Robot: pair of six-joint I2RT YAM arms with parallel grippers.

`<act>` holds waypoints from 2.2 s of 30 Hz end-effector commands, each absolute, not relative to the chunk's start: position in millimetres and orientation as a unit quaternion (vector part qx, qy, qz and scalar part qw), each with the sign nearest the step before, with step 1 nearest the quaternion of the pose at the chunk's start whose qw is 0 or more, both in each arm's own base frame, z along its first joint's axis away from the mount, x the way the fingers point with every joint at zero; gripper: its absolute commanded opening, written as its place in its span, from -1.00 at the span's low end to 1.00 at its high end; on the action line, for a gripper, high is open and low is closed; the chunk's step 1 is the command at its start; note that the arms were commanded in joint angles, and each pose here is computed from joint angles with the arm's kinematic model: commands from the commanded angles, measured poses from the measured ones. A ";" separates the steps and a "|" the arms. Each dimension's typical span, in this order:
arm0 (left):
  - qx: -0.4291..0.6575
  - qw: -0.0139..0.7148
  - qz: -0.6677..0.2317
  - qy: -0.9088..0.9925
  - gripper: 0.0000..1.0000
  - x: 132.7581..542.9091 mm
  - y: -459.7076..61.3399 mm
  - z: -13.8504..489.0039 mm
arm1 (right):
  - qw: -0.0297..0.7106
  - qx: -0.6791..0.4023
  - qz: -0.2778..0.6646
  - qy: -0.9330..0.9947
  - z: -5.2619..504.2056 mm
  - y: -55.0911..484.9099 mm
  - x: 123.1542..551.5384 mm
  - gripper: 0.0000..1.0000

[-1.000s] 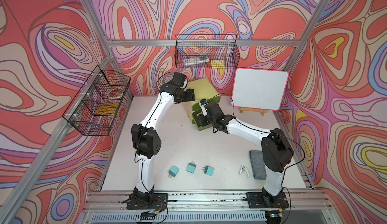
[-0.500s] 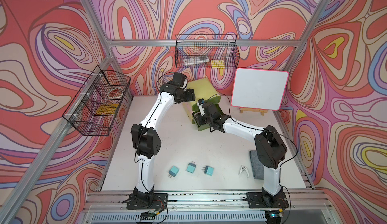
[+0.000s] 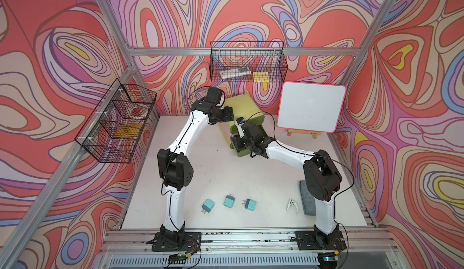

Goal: Place the plugs into the drawer by color
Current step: Place the plug in the drawer, then close the drawer in the storage box.

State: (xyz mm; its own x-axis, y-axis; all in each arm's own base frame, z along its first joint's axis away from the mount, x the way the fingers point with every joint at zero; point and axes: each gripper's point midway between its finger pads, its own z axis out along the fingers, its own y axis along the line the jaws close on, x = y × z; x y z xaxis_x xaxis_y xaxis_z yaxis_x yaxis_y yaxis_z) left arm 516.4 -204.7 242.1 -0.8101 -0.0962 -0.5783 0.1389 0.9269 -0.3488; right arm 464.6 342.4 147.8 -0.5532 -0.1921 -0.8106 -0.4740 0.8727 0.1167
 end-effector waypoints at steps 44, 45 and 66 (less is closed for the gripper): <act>-0.010 0.501 -0.246 0.830 0.71 601.8 -162.5 344.8 | 0.496 -0.150 0.165 0.839 164.3 238.7 353.4 0.24; -0.007 0.507 -0.250 0.825 0.72 605.6 -163.7 343.7 | 0.497 -0.148 0.161 0.840 161.4 236.1 352.3 0.23; 0.007 0.549 -0.268 0.791 0.91 663.3 -164.3 298.7 | 0.475 -0.133 0.148 0.857 133.2 234.6 357.1 0.21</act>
